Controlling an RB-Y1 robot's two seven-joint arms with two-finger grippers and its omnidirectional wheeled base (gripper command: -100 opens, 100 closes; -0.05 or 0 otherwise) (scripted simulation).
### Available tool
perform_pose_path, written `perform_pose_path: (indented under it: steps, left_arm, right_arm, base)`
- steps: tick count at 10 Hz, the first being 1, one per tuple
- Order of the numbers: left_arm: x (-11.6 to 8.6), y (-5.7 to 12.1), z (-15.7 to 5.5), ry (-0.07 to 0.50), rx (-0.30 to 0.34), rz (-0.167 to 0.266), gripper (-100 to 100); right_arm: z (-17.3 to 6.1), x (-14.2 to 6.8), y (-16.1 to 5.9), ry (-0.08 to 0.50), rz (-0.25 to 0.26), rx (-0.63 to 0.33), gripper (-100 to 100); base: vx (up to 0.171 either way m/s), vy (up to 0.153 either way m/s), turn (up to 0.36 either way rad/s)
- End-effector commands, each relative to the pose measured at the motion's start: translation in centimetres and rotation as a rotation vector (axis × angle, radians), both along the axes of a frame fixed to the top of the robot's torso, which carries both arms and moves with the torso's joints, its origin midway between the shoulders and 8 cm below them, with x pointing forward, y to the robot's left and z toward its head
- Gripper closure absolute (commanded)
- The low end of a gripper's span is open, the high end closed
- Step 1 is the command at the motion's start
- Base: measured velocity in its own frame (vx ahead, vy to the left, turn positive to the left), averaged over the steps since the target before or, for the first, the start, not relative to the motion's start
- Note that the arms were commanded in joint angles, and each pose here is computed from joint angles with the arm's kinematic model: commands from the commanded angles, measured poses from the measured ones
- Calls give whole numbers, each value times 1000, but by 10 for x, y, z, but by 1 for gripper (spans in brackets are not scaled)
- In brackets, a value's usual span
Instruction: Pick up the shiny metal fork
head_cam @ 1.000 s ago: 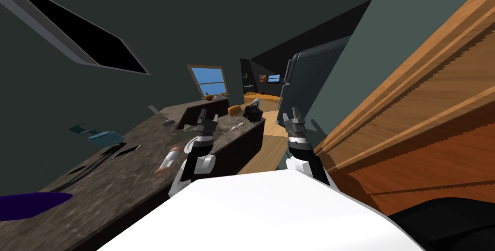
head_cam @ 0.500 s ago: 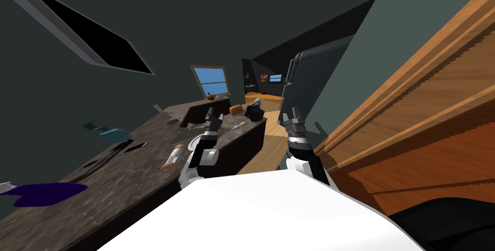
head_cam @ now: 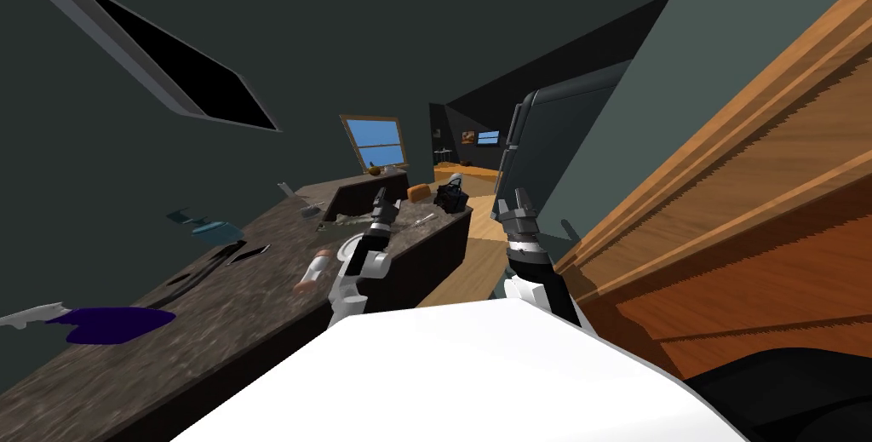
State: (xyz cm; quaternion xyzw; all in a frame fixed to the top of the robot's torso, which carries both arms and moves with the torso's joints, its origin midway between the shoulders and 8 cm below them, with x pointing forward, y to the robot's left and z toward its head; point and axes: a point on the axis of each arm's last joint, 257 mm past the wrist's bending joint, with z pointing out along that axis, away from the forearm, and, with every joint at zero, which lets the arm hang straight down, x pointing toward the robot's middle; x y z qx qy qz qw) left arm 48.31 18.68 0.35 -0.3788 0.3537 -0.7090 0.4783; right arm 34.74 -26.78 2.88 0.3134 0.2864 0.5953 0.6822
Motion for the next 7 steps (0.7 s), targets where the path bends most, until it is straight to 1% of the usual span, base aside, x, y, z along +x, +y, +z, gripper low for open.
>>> perform_pose_path:
  steps: [1, 3, 4, 5, 6, 7]
  left_arm:
    - [18, -6, -10, 55, -24, -29, -100]
    - [22, -8, -11, 69, -20, -30, -100]
    - [37, -16, -19, 115, -41, -54, -100]
    - [39, -17, -20, 126, -38, -55, -100]
    - [51, -23, -28, 169, -59, -74, -100]
    - [56, -26, -30, 186, -54, -77, -100]
  right_arm:
    - [0, 0, 0, 0, 0, 0, 0]
    - [0, 0, 0, 0, 0, 0, 0]
    - [0, 0, 0, 0, 0, 0, 0]
    - [0, 0, 0, 0, 0, 0, 0]
    - [0, 0, 0, 0, 0, 0, 0]
    - [0, 0, 0, 0, 0, 0, 0]
  base:
    - [-18, 18, 53]
    - [-11, 12, 10]
    - [-11, 14, 58]
    - [-13, 14, 39]
    - [-14, 18, 64]
    - [-9, 12, 26]
